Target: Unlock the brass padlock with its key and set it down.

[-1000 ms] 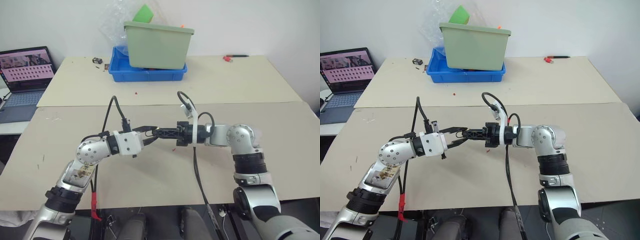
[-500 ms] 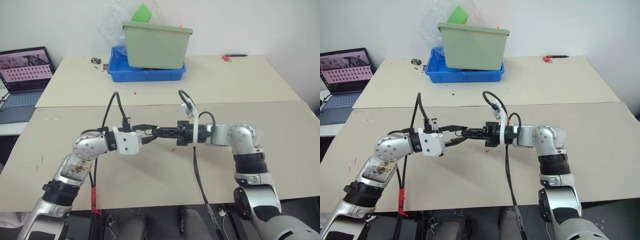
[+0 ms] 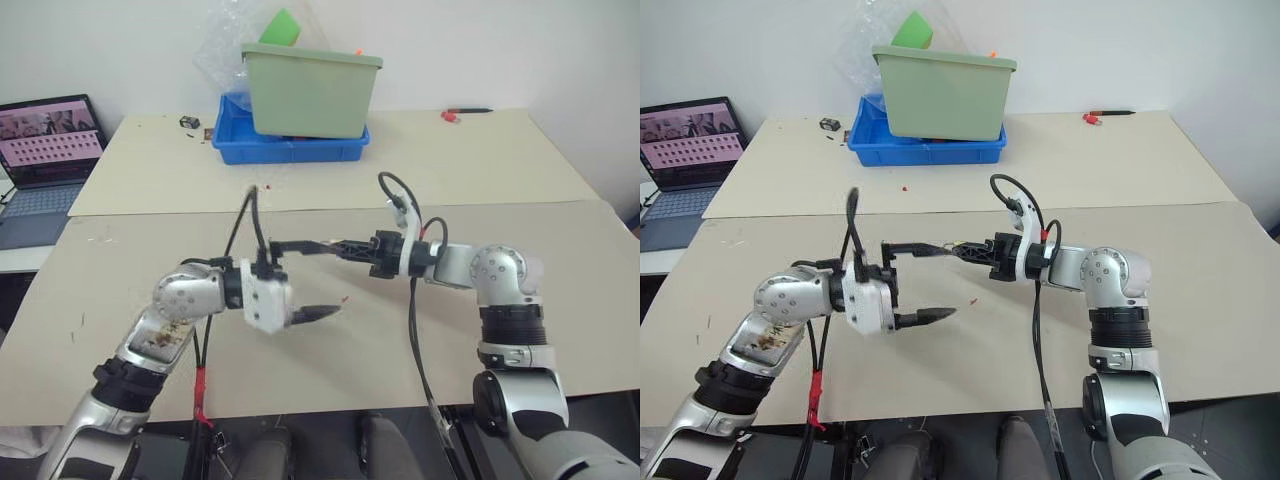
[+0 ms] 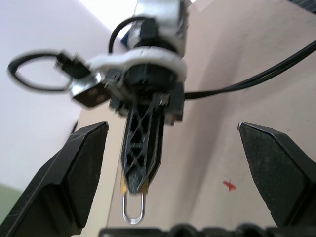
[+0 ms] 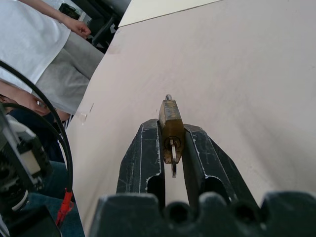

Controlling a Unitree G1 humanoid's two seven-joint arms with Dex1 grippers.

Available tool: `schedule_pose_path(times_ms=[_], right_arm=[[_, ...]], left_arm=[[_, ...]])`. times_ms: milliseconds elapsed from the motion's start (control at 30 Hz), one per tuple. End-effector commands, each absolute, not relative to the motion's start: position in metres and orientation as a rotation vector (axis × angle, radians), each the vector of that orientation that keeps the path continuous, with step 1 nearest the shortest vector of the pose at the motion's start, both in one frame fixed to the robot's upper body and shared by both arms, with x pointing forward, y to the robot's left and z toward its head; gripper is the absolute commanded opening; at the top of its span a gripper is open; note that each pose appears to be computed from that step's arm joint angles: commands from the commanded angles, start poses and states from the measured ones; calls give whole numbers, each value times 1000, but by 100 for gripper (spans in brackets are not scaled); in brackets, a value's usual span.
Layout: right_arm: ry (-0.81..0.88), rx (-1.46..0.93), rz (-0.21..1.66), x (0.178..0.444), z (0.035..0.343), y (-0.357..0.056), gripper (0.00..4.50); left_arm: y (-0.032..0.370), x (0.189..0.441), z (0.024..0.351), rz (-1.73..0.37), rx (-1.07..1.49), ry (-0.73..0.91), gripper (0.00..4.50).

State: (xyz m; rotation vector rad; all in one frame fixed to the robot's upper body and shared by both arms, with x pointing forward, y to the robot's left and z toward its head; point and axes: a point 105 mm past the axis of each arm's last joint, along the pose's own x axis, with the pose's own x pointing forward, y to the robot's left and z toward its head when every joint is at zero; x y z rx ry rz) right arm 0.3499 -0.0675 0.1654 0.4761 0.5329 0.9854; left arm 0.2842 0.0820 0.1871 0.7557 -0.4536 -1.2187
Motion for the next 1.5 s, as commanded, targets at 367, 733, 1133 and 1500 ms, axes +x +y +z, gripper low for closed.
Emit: schedule_pose_path(times_ms=[367, 733, 1133, 1500], right_arm=[[487, 462, 1083, 337, 181, -67, 15], [456, 475, 1241, 307, 191, -63, 15], [444, 464, 1297, 295, 198, -59, 15], [401, 490, 1343, 290, 215, -60, 15]], left_arm=[[97, 257, 185, -1404, -49, 269, 19], [100, 292, 197, -1232, -286, 322, 19], [96, 297, 192, -1205, -276, 328, 19], [95, 295, 188, -1202, -257, 339, 19]])
